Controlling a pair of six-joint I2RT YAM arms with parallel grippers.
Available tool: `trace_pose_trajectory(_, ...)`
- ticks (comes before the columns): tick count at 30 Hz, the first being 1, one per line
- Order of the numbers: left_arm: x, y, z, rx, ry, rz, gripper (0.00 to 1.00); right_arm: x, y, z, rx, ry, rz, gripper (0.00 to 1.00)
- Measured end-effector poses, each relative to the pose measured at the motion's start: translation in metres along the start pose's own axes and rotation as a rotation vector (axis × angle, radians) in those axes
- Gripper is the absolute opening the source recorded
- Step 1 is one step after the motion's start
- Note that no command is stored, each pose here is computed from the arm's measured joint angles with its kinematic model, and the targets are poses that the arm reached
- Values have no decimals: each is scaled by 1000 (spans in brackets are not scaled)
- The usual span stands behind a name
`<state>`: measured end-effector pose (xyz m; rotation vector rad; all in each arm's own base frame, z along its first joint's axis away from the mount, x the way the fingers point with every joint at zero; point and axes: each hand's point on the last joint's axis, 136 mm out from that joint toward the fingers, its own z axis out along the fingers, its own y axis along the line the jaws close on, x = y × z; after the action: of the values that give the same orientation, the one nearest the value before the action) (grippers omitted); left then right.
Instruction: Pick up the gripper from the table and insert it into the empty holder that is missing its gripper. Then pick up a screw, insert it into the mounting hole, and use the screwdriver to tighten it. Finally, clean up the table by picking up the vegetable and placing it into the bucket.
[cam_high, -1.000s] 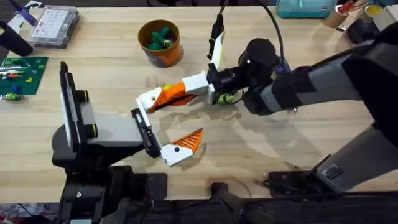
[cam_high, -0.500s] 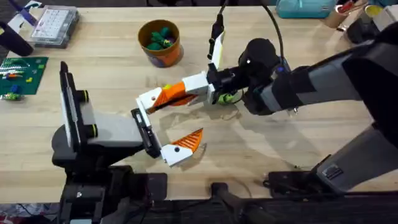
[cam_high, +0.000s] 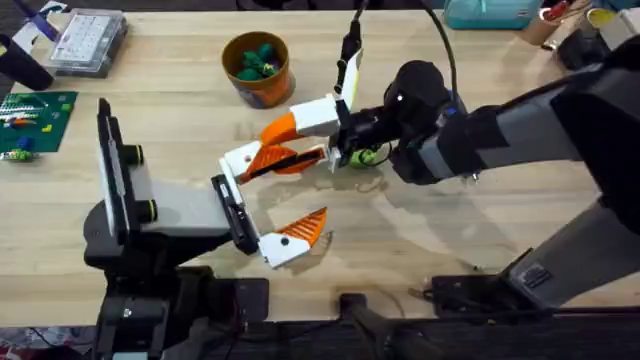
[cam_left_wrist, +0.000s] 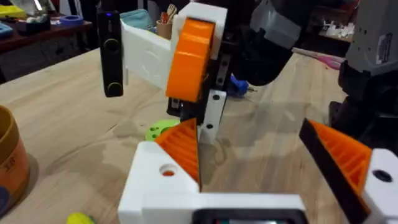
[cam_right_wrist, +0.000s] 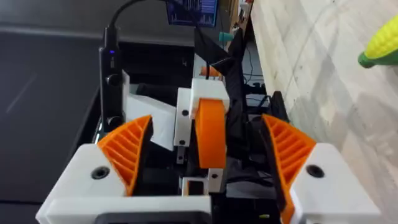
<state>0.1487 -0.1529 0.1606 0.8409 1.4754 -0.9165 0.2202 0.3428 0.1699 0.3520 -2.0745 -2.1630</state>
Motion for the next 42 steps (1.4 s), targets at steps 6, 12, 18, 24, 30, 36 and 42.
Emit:
trace_pose_trajectory(6,0,0,0,0,0,0,986,0,0,0,0,-2,0,994)
trace_pose_trajectory(12,0,0,0,0,0,0,986,-10,1,-12,3,-35,-3,994)
trace_pose_trajectory(18,0,0,0,0,0,0,986,-30,22,-52,35,-110,-25,995)
trace_pose_trajectory(24,0,0,0,0,0,0,986,-43,34,-96,118,-189,2,995)
trace_pose_trajectory(30,0,0,0,0,0,0,986,-44,49,-137,194,-262,-78,994)
trace_pose_trajectory(36,0,0,0,0,0,0,986,-33,60,-158,349,-330,-154,995)
trace_pose_trajectory(42,0,0,0,0,0,0,986,-10,59,-177,634,-356,-197,995)
